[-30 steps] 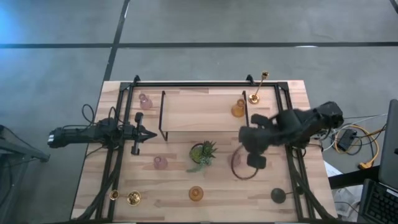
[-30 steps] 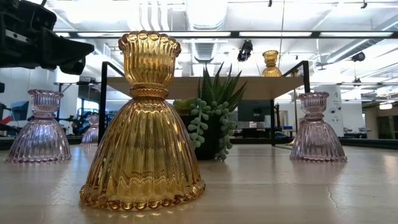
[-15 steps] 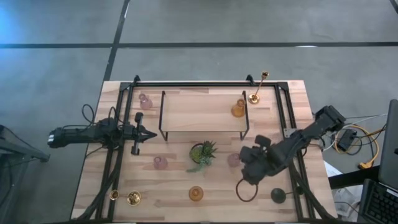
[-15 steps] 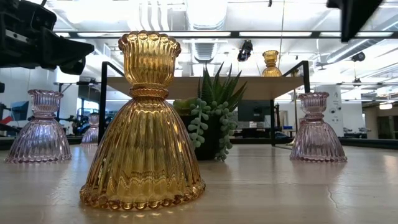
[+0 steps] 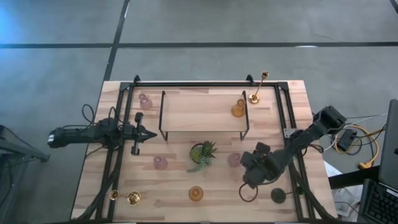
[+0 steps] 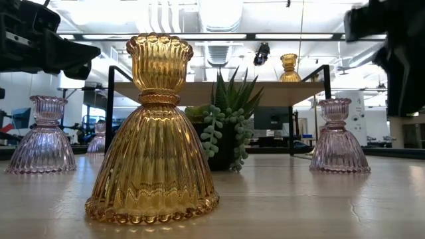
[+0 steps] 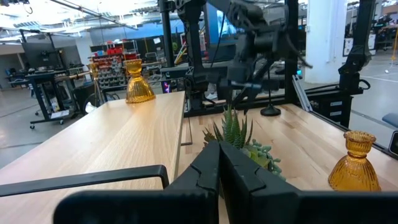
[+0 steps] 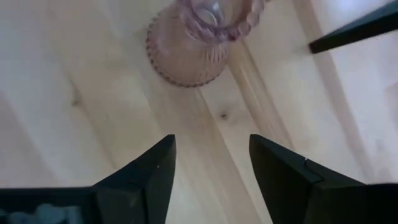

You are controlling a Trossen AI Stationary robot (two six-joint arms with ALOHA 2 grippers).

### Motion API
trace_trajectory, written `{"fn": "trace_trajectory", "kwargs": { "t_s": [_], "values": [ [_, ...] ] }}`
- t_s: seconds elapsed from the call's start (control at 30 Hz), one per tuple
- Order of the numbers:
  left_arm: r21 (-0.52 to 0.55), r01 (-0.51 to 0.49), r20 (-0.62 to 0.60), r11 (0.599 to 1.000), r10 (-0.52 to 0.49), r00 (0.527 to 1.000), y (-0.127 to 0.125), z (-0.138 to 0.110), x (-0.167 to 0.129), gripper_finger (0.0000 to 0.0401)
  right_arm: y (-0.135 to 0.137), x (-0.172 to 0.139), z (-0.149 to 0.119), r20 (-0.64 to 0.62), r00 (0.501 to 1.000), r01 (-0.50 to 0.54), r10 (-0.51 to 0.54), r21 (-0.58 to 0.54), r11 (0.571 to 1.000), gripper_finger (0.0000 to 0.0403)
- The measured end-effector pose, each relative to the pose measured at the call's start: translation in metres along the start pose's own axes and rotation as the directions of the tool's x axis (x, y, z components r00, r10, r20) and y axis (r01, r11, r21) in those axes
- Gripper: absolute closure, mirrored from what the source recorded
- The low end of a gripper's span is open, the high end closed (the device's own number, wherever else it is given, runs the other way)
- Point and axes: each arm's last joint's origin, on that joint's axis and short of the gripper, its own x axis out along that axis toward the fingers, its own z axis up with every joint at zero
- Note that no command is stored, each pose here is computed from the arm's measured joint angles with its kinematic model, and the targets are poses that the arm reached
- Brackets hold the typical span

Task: Pick & Place candle stick holders
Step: Put the pink glass candle holder on the shelf

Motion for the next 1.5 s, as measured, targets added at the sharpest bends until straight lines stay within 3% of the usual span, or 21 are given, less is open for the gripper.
{"fn": "trace_trajectory", "kwargs": {
  "t_s": [0.2,0.33,0.43,0.63,0.73,1.5],
  "values": [
    [0.0,0.001,0.0,1.0,-0.001,1.0,0.0,0.0,0.0,0.0389,0.001,0.021,-0.02,0.155,0.988,0.009,-0.017,0.051,0.999,0.019],
    [0.0,0.0,0.0,1.0,0.0,1.0,0.0,0.0,0.0,0.0389,0.0,0.024,-0.037,0.303,0.952,0.021,-0.05,0.1,0.995,0.019],
    [0.0,0.0,0.0,1.0,0.0,1.0,0.0,0.0,0.0,0.0389,0.002,0.025,-0.048,0.419,0.907,-0.011,-0.043,0.126,0.992,0.019],
    [0.0,0.0,0.0,1.0,0.0,1.0,0.0,0.0,0.0,0.0389,0.001,0.034,-0.056,0.493,0.869,-0.089,-0.022,0.2,0.976,0.019],
    [0.0,0.001,0.0,1.0,-0.001,1.0,0.0,0.0,0.0,0.0389,0.005,0.036,-0.054,0.549,0.836,-0.13,0.007,0.185,0.974,0.0188],
    [0.0,0.0,0.0,1.0,0.0,1.0,0.0,0.0,0.0,0.0389,0.005,0.048,-0.026,0.613,0.789,-0.146,0.027,0.144,0.979,0.0188]
  ]
}}
